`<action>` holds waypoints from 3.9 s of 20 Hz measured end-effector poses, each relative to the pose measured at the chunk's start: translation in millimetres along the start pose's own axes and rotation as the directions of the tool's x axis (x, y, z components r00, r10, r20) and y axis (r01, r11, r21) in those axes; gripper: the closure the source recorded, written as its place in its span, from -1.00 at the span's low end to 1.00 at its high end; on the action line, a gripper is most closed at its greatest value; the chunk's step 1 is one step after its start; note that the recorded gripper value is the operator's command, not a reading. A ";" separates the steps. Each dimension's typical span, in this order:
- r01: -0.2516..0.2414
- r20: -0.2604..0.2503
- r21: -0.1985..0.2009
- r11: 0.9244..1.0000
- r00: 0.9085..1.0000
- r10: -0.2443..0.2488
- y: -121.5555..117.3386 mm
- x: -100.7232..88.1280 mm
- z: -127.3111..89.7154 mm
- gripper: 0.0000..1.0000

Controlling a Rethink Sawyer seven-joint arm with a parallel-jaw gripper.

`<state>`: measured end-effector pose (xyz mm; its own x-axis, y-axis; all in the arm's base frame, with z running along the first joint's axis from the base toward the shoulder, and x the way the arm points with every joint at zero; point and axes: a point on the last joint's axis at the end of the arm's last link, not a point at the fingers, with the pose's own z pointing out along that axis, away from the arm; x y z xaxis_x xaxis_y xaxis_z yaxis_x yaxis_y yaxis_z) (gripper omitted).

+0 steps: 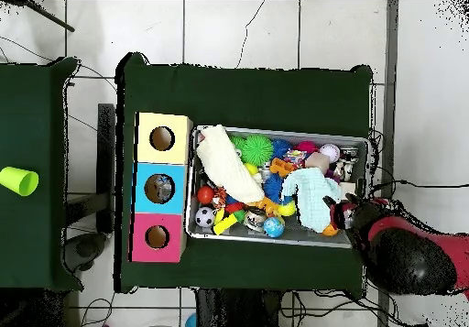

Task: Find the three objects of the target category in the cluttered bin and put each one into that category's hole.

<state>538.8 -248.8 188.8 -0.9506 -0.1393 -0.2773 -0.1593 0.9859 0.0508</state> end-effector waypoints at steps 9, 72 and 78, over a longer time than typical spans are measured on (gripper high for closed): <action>0.036 -0.001 0.025 0.999 0.999 -0.036 7.9 -7.0 -6.6 -1.00; 0.212 -0.031 0.093 0.973 0.977 -0.210 237.6 -147.9 0.4 -1.00; 0.179 -0.006 0.096 0.979 0.984 -0.179 230.5 -153.4 25.0 -1.00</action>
<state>654.6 2.1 219.0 -0.9082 -0.3142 -0.2765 -0.3004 0.9494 -0.0921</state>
